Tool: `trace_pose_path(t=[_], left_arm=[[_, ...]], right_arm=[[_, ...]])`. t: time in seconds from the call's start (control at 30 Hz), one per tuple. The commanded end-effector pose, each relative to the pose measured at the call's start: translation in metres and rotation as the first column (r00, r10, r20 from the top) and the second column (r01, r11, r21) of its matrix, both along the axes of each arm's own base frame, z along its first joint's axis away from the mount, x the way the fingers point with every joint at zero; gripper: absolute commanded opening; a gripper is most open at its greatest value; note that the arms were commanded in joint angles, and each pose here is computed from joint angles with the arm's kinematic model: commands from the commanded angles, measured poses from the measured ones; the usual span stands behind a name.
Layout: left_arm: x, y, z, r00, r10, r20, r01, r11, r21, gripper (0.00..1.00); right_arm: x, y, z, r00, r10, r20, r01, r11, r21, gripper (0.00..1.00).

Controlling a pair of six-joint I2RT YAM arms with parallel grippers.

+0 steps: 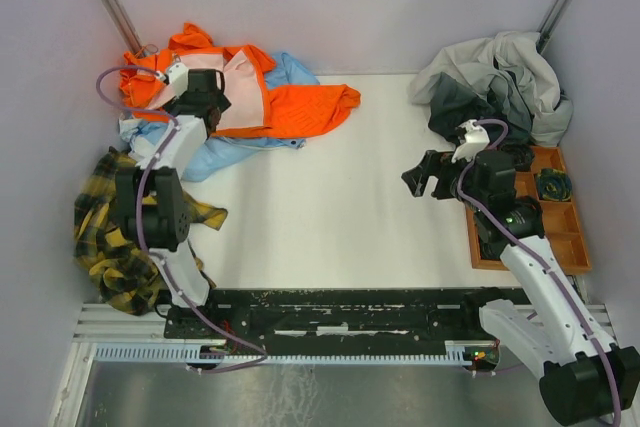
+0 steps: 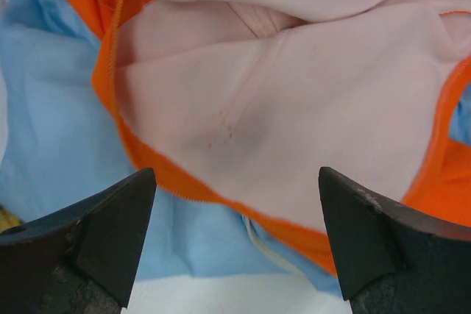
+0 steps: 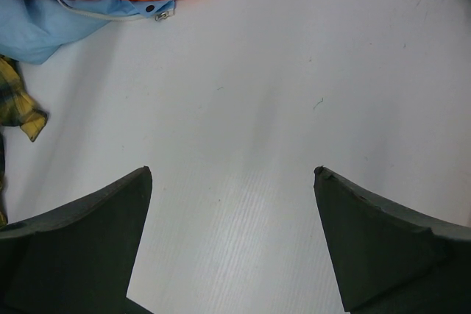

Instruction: Zip up the jacket

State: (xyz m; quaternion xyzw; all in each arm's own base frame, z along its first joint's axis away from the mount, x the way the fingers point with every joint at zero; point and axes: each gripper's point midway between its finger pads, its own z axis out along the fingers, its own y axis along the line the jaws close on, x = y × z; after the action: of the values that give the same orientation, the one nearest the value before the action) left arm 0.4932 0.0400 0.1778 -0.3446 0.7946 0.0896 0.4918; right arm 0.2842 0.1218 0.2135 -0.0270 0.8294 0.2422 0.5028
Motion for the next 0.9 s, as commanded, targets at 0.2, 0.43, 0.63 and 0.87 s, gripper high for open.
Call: trace_pose_path(t=[0.2,0.43,0.63,0.87], left_arm=[[0.070,0.033,-0.043,0.988,-0.048,-0.149,0.051,0.999,0.017,0.79],[0.082,0.025,-0.061,0.969,-0.134,-0.208,0.131,0.991,-0.028,0.21],[0.084,0.005,0.055,0.974,-0.228,0.010,0.228,0.974,0.001,0.03],[0.046,-0.062,0.208,0.880,-0.404,0.251,0.387,0.915,0.114,0.03]], right_arm=[[0.012,0.000,0.005,0.999,-0.026,0.048,0.026,1.000,-0.001,0.99],[0.015,-0.001,-0.002,0.999,-0.033,0.025,0.033,0.999,-0.009,0.99],[0.016,-0.001,-0.005,0.999,-0.037,0.015,0.037,0.999,-0.011,0.99],[0.016,0.000,-0.008,0.999,-0.032,0.004,0.032,0.999,-0.013,0.99]])
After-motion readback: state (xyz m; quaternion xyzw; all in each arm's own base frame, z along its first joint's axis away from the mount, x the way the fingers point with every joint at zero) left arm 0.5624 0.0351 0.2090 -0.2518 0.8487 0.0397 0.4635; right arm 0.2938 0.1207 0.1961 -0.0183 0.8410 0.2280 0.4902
